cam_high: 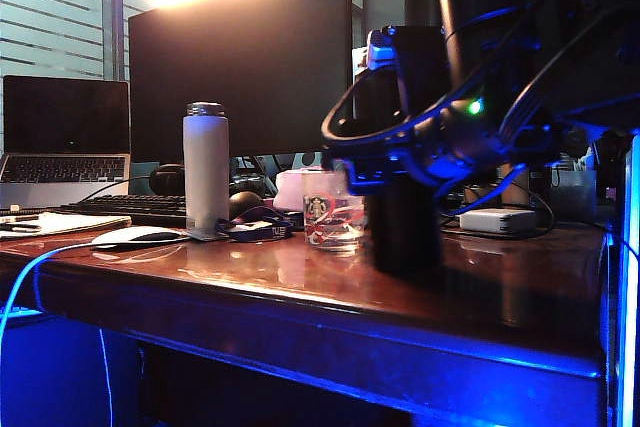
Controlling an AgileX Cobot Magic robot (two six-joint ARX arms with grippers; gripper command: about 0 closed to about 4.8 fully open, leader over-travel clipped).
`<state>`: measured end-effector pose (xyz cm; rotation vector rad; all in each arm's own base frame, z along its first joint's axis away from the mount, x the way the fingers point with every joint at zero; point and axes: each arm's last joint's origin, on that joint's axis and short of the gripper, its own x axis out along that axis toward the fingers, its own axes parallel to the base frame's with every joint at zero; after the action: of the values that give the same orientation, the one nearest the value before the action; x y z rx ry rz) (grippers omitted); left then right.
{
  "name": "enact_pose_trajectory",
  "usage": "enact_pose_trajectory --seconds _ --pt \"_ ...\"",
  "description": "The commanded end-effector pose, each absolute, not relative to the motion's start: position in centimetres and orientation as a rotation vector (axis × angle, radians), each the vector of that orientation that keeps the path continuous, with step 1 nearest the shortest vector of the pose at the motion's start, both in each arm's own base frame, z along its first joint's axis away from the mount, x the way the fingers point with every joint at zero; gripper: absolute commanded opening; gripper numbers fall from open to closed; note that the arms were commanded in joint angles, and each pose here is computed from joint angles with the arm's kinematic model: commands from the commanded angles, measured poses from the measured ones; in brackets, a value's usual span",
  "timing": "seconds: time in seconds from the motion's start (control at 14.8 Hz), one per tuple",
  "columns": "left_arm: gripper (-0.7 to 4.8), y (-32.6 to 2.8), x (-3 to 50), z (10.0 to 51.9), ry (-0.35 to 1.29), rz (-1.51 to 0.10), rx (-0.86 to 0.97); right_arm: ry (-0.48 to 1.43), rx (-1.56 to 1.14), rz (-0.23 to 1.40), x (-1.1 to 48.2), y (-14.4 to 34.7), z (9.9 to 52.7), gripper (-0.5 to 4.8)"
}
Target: Pick up the black thermos, pour a little water from inside into the glass cup, then place the black thermos back on the table.
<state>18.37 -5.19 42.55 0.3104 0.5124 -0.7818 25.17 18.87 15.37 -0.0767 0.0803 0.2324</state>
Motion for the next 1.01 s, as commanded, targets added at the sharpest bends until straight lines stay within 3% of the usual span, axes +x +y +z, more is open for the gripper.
enact_pose_trajectory --seconds 0.07,0.47,1.01 --pt "-0.03 -5.2 18.3 42.7 0.496 -0.785 0.315 0.053 -0.073 0.175 26.8 18.1 18.1 -0.01" --pt "-0.03 -5.2 18.3 42.7 0.497 -0.785 0.315 0.064 -0.169 0.163 33.1 17.3 22.6 -0.01" --pt "-0.03 -5.2 18.3 42.7 0.496 -0.785 0.315 0.135 -0.527 0.162 38.0 18.0 21.4 -0.01"
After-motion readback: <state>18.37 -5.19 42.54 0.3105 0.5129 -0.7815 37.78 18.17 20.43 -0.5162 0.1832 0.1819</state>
